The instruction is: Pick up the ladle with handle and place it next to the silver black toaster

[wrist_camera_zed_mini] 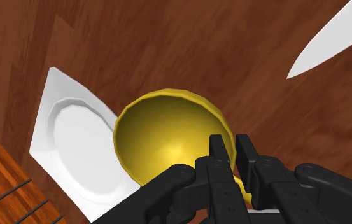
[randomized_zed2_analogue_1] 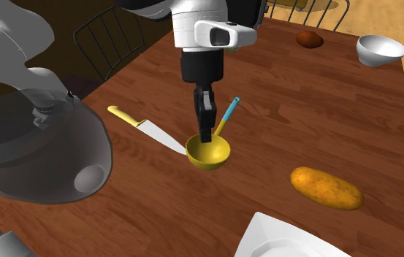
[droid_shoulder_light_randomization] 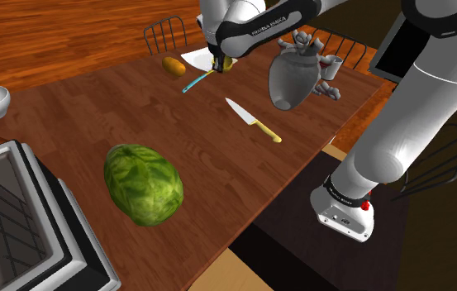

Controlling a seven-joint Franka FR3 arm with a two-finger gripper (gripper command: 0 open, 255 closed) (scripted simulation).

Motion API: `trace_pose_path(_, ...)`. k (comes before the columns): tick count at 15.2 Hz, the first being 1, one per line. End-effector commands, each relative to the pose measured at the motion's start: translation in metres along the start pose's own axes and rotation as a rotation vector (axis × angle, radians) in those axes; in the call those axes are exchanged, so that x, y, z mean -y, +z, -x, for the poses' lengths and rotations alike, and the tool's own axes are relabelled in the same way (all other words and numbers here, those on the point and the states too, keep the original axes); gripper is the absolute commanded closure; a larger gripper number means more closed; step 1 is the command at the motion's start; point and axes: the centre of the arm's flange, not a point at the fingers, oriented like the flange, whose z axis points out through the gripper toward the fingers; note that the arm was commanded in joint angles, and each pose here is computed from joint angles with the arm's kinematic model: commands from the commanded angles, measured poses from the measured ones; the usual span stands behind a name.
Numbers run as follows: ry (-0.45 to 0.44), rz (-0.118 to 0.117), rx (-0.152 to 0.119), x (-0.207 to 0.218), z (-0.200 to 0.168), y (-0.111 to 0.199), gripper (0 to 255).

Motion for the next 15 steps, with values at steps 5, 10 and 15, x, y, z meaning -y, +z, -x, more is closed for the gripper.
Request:
trace_pose_path(5, 0.000, 0.000, 0.000, -0.014, 0.000, -0.029, 255)
trace_pose_path(10, 0.000, 0.000, 0.000, -0.026, 0.000, -0.053, 255)
trace_pose_path(15, 0.000, 0.000, 0.000, -0.038, 0.001, -0.076, 255)
